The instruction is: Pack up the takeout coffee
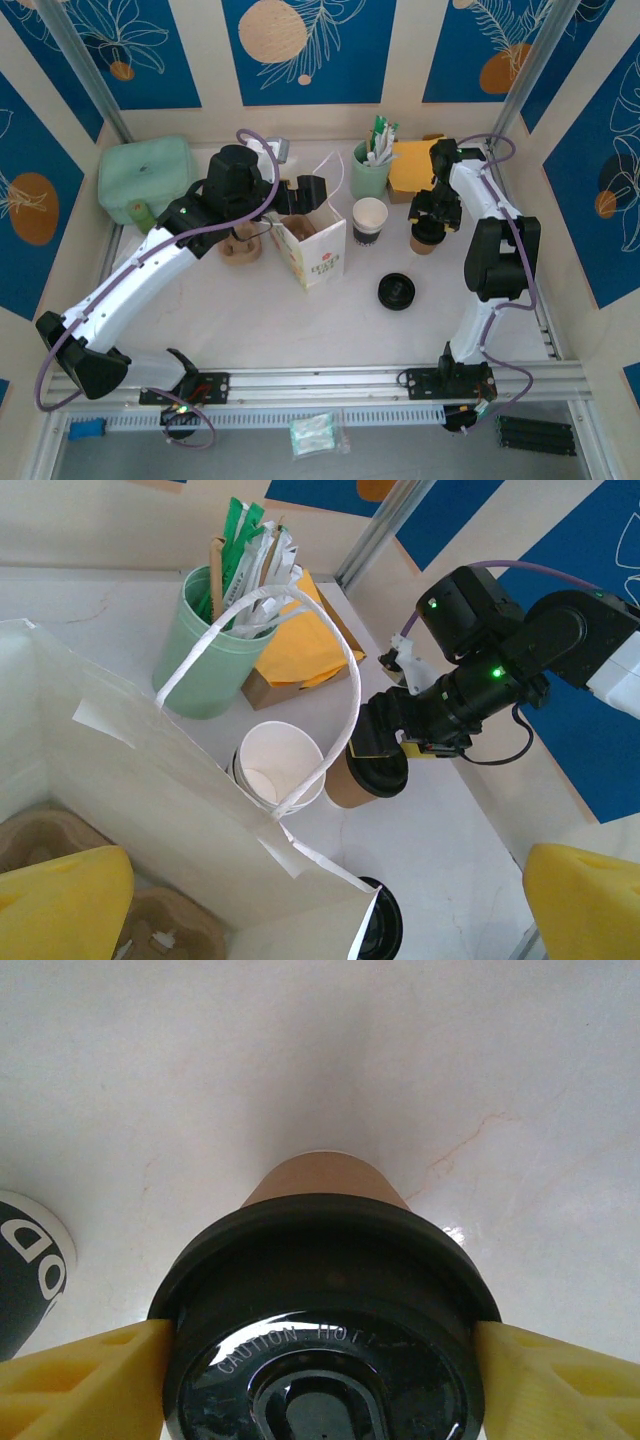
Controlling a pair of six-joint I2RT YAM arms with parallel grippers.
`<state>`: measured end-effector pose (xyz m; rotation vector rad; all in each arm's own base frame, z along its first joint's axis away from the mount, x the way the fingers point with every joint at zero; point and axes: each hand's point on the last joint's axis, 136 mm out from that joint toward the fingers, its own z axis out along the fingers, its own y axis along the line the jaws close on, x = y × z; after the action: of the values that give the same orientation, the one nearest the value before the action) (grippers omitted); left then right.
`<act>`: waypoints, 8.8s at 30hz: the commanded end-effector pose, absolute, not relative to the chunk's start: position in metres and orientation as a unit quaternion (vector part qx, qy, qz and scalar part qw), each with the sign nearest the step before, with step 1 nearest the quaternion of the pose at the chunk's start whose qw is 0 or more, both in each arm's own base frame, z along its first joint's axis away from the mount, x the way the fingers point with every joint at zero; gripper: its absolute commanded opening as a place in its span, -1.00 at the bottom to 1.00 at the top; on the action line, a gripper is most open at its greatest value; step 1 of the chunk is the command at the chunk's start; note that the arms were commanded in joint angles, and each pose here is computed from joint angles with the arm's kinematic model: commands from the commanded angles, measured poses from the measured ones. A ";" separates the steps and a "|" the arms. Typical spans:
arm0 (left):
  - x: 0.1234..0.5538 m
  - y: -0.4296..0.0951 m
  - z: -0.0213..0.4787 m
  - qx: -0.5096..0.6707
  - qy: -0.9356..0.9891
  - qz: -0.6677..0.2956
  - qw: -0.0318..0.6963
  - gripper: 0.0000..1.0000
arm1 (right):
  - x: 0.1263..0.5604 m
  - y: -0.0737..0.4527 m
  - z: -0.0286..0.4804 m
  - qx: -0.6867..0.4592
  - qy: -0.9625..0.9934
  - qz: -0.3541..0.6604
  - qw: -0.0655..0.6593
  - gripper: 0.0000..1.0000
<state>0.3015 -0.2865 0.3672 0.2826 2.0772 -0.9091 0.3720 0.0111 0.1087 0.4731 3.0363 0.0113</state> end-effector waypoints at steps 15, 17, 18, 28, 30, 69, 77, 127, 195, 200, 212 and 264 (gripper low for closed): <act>0.292 -0.287 0.379 0.119 0.816 -0.378 0.421 0.99 | 0.358 0.044 0.157 0.125 0.988 0.036 0.085 0.38; 0.291 -0.286 0.379 0.118 0.816 -0.378 0.421 0.99 | 0.356 0.049 0.166 0.118 0.988 0.039 0.095 0.38; 0.291 -0.286 0.379 0.119 0.816 -0.378 0.421 0.99 | 0.354 0.052 0.171 0.114 0.988 0.041 0.100 0.38; 0.286 -0.280 0.380 0.117 0.817 -0.376 0.422 0.99 | 0.321 0.088 0.209 0.054 0.989 0.048 0.130 0.38; 0.285 -0.279 0.379 0.116 0.817 -0.375 0.422 0.99 | 0.312 0.095 0.213 0.040 0.990 0.045 0.130 0.38; 0.279 -0.267 0.378 0.107 0.820 -0.366 0.427 0.99 | 0.164 0.195 0.128 -0.118 0.993 0.019 0.009 0.36; 0.279 -0.268 0.378 0.106 0.821 -0.366 0.426 0.99 | 0.159 0.196 0.105 -0.118 0.993 0.006 0.001 0.36; 0.282 -0.271 0.379 0.107 0.820 -0.368 0.425 0.99 | 0.139 0.190 0.109 -0.139 0.990 -0.005 -0.029 0.63; 0.294 -0.210 0.380 0.072 0.837 -0.226 0.493 0.99 | 0.164 0.181 0.248 -0.135 0.980 0.102 0.106 0.33; 0.294 -0.193 0.375 0.061 0.842 -0.197 0.498 0.99 | 0.169 0.176 0.282 -0.132 0.973 0.129 0.137 0.33; 0.289 -0.159 0.353 0.031 0.854 -0.167 0.492 0.99 | 0.184 0.182 0.360 -0.142 0.948 0.183 0.218 0.32; 0.285 -0.185 0.321 0.053 0.860 -0.238 0.448 -0.99 | 0.326 0.320 0.295 -0.205 0.948 0.085 0.226 0.30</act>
<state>0.2873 -0.1855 0.3131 0.1372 2.1512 -0.5534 0.3259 0.3246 0.2975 -0.5339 2.6197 0.3075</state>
